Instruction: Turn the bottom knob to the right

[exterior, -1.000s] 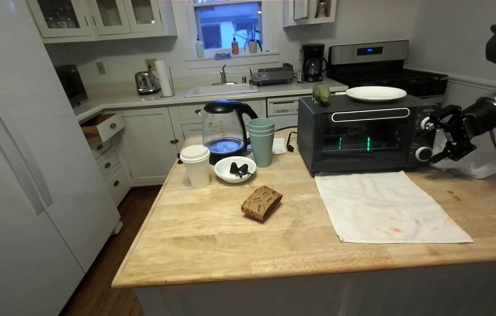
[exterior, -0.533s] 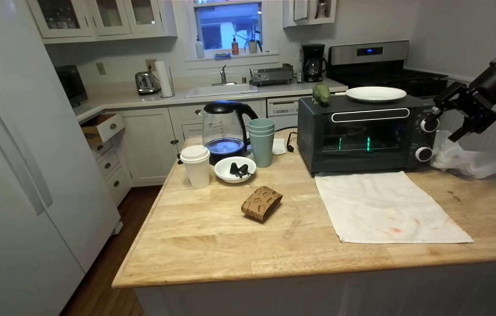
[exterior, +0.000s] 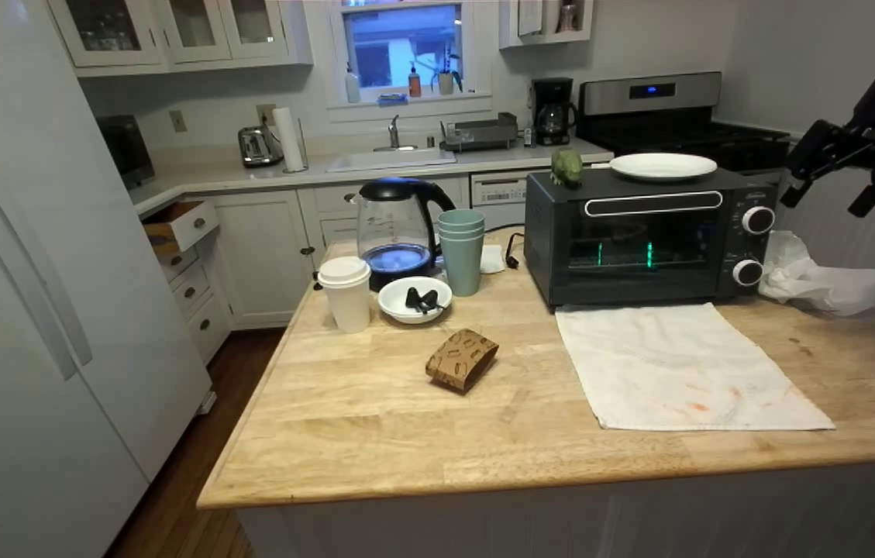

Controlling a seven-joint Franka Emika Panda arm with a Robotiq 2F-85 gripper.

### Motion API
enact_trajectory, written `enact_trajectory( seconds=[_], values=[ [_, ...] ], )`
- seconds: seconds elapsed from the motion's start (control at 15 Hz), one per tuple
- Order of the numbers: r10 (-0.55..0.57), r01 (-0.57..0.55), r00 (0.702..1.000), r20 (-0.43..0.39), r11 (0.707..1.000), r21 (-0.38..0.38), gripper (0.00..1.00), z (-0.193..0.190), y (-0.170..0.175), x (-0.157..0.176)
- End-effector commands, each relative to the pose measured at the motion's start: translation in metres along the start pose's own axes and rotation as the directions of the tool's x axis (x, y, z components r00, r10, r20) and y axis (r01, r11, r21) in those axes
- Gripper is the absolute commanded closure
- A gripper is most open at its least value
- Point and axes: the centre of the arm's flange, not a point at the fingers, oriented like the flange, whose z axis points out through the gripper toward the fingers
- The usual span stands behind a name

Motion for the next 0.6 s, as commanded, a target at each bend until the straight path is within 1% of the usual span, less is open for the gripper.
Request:
enact_trajectory(
  seconds=[0.0,0.2,0.53],
  values=[
    [-0.008,0.008,1.0,0.012,1.0,-0.022,0.0,-0.011,-0.006,-0.006],
    [-0.019,0.019,1.0,0.013,0.999,-0.031,0.0,-0.038,-0.011,-0.019],
    [-0.018,0.018,1.0,0.018,0.999,-0.031,0.0,-0.036,-0.009,-0.024]
  ],
)
